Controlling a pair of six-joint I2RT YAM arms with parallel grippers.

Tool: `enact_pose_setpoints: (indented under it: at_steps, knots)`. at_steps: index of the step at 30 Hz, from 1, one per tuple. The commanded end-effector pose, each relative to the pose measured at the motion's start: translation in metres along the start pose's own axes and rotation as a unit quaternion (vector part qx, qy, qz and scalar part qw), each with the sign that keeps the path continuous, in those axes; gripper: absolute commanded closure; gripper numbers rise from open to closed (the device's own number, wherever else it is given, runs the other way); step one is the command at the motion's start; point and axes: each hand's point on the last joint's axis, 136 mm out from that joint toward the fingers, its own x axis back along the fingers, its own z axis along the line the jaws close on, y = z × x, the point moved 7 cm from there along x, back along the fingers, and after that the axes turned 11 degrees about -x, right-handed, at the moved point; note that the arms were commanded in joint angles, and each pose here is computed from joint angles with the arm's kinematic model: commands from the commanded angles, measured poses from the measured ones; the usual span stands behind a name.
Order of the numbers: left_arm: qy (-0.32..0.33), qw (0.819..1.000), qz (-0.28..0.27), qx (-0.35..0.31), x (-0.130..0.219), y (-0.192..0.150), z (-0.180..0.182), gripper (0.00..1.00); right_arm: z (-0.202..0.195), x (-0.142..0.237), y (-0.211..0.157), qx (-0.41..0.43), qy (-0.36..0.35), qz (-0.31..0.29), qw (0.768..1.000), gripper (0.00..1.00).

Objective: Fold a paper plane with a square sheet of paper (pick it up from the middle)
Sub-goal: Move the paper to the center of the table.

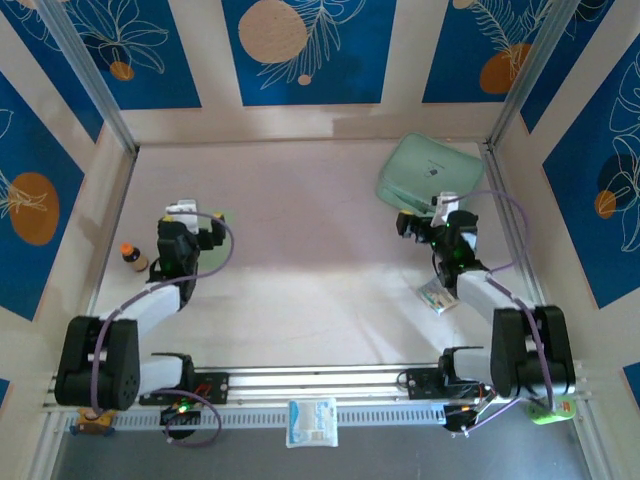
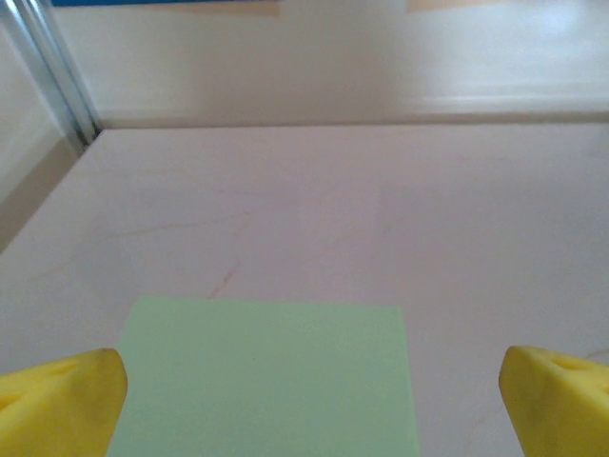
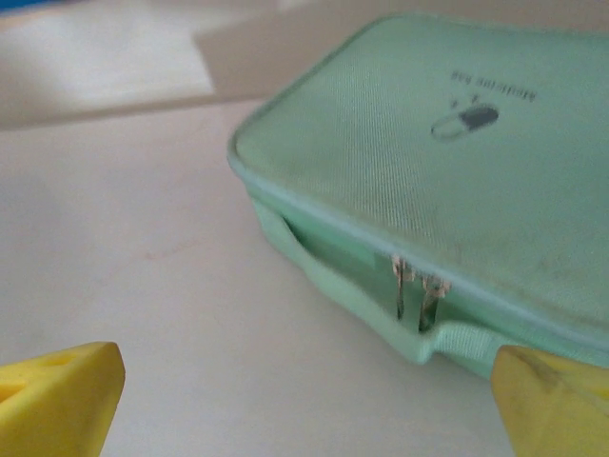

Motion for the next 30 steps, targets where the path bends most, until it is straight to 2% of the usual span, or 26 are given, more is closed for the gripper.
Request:
enact_pose_setpoints:
  at_steps: [1, 2, 4, 7, 10, 13, 16, 19, 25, 30]
  knots:
    - [0.017, 0.996, 0.079, 0.046, 0.014, 0.000, 0.009, 0.00, 0.013, 0.018, 0.008, -0.129, -0.019, 0.079, 0.988, 0.01]
    - [0.021, 0.992, 0.098, 0.071, 0.019, -0.002, 0.010, 0.00, 0.014, 0.020, 0.008, -0.169, -0.033, 0.095, 0.980, 0.01]
    - [0.005, 0.987, 0.121, 0.103, 0.028, -0.003, 0.008, 0.00, 0.017, 0.028, 0.007, -0.274, -0.050, 0.147, 0.949, 0.01]
    - [-0.049, 0.980, 0.158, 0.109, 0.031, -0.009, -0.003, 0.00, 0.040, 0.031, -0.002, -0.289, 0.056, 0.218, 0.931, 0.01]
    - [-0.081, 0.966, 0.213, 0.123, 0.022, -0.019, -0.012, 0.00, 0.052, 0.031, -0.013, -0.320, 0.116, 0.236, 0.910, 0.01]
    - [-0.110, 0.951, 0.258, 0.128, 0.004, -0.020, -0.020, 0.00, 0.074, 0.032, -0.020, -0.283, 0.148, 0.246, 0.915, 0.01]
    - [-0.083, 0.941, 0.299, 0.132, -0.015, -0.023, -0.017, 0.00, 0.092, 0.033, -0.030, -0.248, 0.152, 0.268, 0.919, 0.01]
    - [-0.065, 0.932, 0.331, 0.134, -0.034, -0.026, -0.015, 0.00, 0.102, 0.033, -0.039, -0.239, 0.162, 0.293, 0.911, 0.01]
    - [-0.086, 0.907, 0.384, 0.146, -0.064, -0.042, -0.026, 0.00, 0.114, 0.032, -0.053, -0.237, 0.167, 0.312, 0.905, 0.01]
    - [-0.100, 0.886, 0.423, 0.164, -0.070, -0.060, -0.034, 0.00, 0.116, 0.031, -0.056, -0.240, 0.165, 0.319, 0.902, 0.01]
